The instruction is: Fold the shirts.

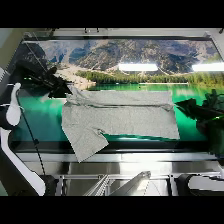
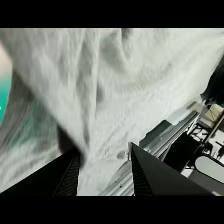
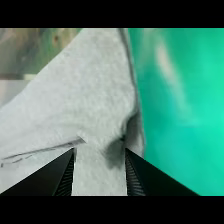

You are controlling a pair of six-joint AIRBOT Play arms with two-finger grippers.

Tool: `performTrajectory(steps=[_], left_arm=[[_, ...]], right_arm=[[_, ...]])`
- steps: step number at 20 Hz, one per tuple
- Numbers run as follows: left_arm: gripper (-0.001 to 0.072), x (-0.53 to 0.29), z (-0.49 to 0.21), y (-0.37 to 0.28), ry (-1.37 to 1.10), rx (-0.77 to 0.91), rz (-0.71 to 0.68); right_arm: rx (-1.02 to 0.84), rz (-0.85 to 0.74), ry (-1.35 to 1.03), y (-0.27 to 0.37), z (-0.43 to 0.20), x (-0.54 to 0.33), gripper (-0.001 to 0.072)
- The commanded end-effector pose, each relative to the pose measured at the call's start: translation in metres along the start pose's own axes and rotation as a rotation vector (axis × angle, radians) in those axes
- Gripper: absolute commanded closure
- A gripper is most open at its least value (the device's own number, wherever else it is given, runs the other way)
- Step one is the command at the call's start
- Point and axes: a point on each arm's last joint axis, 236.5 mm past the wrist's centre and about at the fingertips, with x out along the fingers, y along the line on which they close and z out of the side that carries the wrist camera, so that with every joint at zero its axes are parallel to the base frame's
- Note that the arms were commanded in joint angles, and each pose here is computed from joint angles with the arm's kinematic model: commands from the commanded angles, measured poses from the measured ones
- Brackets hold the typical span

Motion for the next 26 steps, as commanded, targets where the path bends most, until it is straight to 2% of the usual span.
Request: performTrajectory(steps=[1,2,3,4,7,12,15,26], left_arm=[[0.038,-0.044,-0.024,0.008,-0.044,-0.079,0.11],[0.028,-0.052,-0.04,0.01,-0.048,-0.091,0.164],[0.0071,-0.053,-0.057,0.009,-0.046,-0.112,0.193],[-0.0006,-0.051,-0.073,0.004,-0.061,-0.13,0.192],[-0.0006,-0.02,-0.13,0.011,-0.097,-0.188,0.212],[0.0013,0.064,-0.21,0.047,-0.088,-0.338,0.163],[0.0014,0.095,-0.21,0.041,-0.193,-0.333,0.038],[0.0014,0.109,-0.206,0.065,-0.281,-0.391,0.066]], right_arm=[[0.002,-0.133,-0.054,-0.006,0.011,-0.052,0.0339],[-0.006,-0.16,-0.072,-0.002,0.013,-0.063,0.0255],[-0.01,-0.187,-0.083,0.001,0.013,-0.071,0.0124],[-0.024,-0.206,-0.089,0.006,0.012,-0.078,0.0103],[-0.063,-0.179,-0.097,0.027,0.011,-0.081,0.0105],[-0.076,-0.129,-0.062,0.045,0.002,-0.07,0.0105],[-0.087,-0.103,-0.03,0.055,-0.006,-0.063,0.0106],[-0.094,-0.038,0.033,0.074,-0.022,-0.055,0.0106]])
